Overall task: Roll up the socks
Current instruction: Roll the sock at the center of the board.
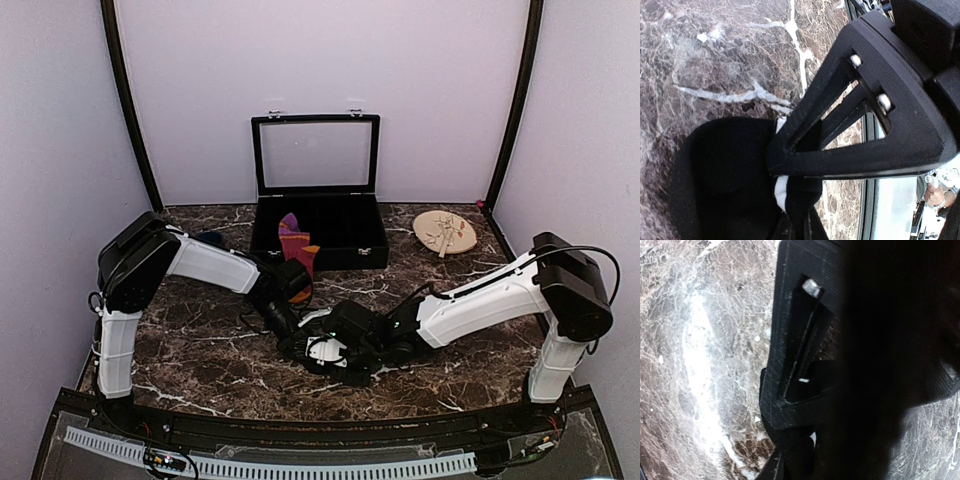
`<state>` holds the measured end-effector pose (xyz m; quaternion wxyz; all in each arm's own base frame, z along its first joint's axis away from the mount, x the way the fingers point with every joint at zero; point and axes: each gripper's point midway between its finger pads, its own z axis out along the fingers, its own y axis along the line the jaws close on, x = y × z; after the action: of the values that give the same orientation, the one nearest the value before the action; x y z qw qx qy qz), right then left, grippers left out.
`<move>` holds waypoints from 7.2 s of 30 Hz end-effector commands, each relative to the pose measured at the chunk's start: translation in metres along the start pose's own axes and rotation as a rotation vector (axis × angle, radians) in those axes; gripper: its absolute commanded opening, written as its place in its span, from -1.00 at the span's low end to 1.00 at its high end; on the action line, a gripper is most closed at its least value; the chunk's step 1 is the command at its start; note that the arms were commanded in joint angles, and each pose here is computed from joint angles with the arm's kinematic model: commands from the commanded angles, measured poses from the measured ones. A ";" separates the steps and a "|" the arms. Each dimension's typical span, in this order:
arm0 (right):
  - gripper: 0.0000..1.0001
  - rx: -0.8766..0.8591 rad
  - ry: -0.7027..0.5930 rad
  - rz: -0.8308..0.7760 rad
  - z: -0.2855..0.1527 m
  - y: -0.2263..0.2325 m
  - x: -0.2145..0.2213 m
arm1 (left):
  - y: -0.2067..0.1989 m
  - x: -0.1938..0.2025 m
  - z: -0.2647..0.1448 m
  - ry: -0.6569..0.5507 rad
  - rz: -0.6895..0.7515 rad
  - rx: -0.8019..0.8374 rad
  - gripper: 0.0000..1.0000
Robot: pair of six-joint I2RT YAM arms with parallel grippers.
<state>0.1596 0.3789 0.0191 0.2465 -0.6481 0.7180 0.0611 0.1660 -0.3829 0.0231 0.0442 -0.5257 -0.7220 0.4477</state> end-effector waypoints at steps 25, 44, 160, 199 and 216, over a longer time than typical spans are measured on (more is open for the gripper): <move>-1.00 -0.197 0.145 0.225 0.011 0.001 0.035 | 0.027 0.015 -0.020 0.008 -0.108 -0.122 -0.35; -1.00 -0.353 0.141 0.406 0.007 0.006 0.039 | 0.050 0.008 -0.050 -0.065 -0.139 -0.221 -0.31; -1.00 -0.826 0.126 0.685 -0.009 0.004 0.002 | 0.011 -0.007 0.011 0.205 0.702 -0.881 -0.69; -0.33 -0.674 -0.012 0.845 -0.022 -0.036 0.024 | -0.003 0.005 0.002 0.172 0.391 -0.535 -1.00; -0.31 -0.270 -0.081 0.916 -0.028 -0.087 0.051 | -0.011 -0.007 -0.004 0.124 0.228 -0.315 -1.00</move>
<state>0.2067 0.3157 0.0283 0.0635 -0.3140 0.8951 0.3100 0.1728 -0.3883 0.0301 -0.0849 -0.6465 -0.7103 0.2652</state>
